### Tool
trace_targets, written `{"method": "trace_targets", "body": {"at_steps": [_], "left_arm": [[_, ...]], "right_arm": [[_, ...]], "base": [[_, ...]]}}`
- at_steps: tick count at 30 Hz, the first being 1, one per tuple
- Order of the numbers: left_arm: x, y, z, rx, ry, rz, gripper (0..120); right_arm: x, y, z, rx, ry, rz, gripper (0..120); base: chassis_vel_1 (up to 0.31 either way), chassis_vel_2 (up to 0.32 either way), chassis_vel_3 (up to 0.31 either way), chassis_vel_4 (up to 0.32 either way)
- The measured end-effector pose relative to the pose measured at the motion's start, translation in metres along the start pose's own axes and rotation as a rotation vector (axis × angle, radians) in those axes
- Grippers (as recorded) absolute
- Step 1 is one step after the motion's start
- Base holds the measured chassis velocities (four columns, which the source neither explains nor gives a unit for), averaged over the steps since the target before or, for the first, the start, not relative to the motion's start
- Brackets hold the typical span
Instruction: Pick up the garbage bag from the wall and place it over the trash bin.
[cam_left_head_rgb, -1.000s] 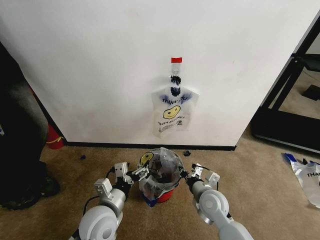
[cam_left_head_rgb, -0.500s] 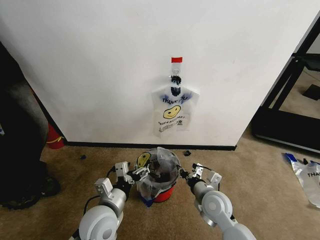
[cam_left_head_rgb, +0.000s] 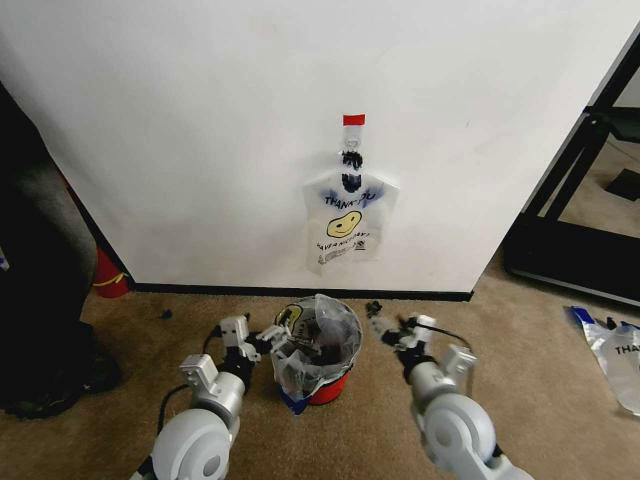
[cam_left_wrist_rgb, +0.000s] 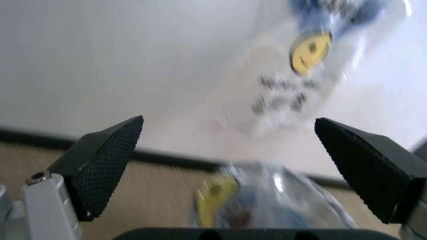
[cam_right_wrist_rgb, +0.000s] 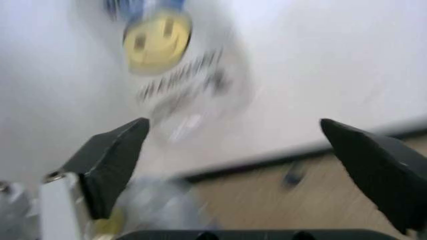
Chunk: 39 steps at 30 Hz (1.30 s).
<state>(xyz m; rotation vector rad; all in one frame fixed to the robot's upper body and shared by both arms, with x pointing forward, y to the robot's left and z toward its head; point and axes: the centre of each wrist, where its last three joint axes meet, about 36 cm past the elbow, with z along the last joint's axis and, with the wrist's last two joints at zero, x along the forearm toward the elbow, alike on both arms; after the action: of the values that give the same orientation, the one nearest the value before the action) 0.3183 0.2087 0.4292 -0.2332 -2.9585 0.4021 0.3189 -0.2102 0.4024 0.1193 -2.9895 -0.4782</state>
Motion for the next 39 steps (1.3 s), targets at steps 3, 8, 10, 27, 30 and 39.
{"method": "trace_targets", "body": {"at_steps": [3, 8, 10, 27, 30, 39], "left_arm": [[-0.001, 0.005, 0.0, -0.02, -0.036, -0.007, 100], [0.002, 0.027, 0.003, -0.069, -0.143, -0.022, 100], [0.006, 0.032, 0.007, -0.086, -0.166, -0.023, 100], [0.065, 0.064, 0.018, -0.276, -0.326, -0.047, 100], [0.075, 0.063, 0.025, -0.294, -0.336, -0.052, 100], [0.086, 0.061, 0.033, -0.324, -0.364, -0.057, 100]], "right_arm": [[0.01, -0.008, -0.002, 0.06, -0.066, 0.012, 99], [0.063, -0.024, 0.007, 0.244, -0.213, 0.05, 100], [0.072, -0.025, 0.008, 0.267, -0.23, 0.057, 100], [0.122, -0.013, 0.007, 0.297, -0.273, 0.099, 100], [0.124, -0.014, 0.015, 0.311, -0.287, 0.098, 100], [0.126, -0.01, 0.014, 0.315, -0.298, 0.056, 100]], "base": [[0.0, 0.0, 0.0, 0.0], [0.0, 0.0, 0.0, 0.0], [0.0, 0.0, 0.0, 0.0], [0.0, 0.0, 0.0, 0.0], [0.0, 0.0, 0.0, 0.0], [0.0, 0.0, 0.0, 0.0]]}}
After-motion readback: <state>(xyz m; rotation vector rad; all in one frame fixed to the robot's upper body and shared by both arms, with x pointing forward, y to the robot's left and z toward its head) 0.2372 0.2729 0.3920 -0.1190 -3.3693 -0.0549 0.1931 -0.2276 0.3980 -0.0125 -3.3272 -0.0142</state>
